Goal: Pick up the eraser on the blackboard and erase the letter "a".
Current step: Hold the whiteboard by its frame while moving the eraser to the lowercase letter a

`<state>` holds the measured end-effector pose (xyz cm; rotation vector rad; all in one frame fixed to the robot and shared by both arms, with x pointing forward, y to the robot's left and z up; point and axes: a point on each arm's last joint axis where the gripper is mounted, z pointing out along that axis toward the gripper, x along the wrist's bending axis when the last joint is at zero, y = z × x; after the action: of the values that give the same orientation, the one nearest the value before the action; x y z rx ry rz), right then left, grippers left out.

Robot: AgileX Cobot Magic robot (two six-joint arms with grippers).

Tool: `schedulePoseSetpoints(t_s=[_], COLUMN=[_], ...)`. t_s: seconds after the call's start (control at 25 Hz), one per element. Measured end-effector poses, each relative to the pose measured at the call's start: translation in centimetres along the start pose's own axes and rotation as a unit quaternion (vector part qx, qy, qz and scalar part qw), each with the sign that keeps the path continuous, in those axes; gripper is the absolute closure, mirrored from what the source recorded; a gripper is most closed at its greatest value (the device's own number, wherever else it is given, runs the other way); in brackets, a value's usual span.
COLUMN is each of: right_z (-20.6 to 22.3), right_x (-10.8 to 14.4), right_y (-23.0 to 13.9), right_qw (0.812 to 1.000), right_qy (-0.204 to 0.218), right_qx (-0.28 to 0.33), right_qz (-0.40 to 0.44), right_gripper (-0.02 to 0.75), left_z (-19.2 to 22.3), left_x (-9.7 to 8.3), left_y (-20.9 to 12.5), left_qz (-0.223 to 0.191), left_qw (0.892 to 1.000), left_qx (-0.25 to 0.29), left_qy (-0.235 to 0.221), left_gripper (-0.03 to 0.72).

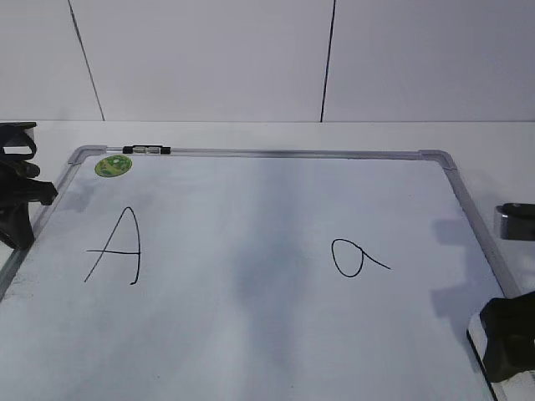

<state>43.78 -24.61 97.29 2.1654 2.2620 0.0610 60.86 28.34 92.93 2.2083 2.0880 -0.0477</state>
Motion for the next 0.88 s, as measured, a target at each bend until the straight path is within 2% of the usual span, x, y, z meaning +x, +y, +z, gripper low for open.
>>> schedulePoseSetpoints(t_s=[0.4, 0.72, 0.88], right_z=[1.6, 2.9, 3.0], right_x=[0.0, 0.1, 0.1], right_y=[0.1, 0.5, 0.5], right_qw=[1.000, 1.000, 1.000], right_qy=[0.002, -0.002, -0.003], right_qx=[-0.013, 0.007, 0.010], right_qz=[0.000, -0.001, -0.001], right_gripper=[0.085, 0.097, 0.127], left_z=[0.0, 0.0, 0.0], left_x=[0.0, 0.0, 0.0], left_y=[0.0, 0.0, 0.0], left_qz=[0.000, 0.000, 0.000], left_qw=[1.000, 1.000, 1.000], left_qx=[0.000, 0.000, 0.000], left_qy=[0.000, 0.000, 0.000], left_gripper=[0.674, 0.674, 0.674])
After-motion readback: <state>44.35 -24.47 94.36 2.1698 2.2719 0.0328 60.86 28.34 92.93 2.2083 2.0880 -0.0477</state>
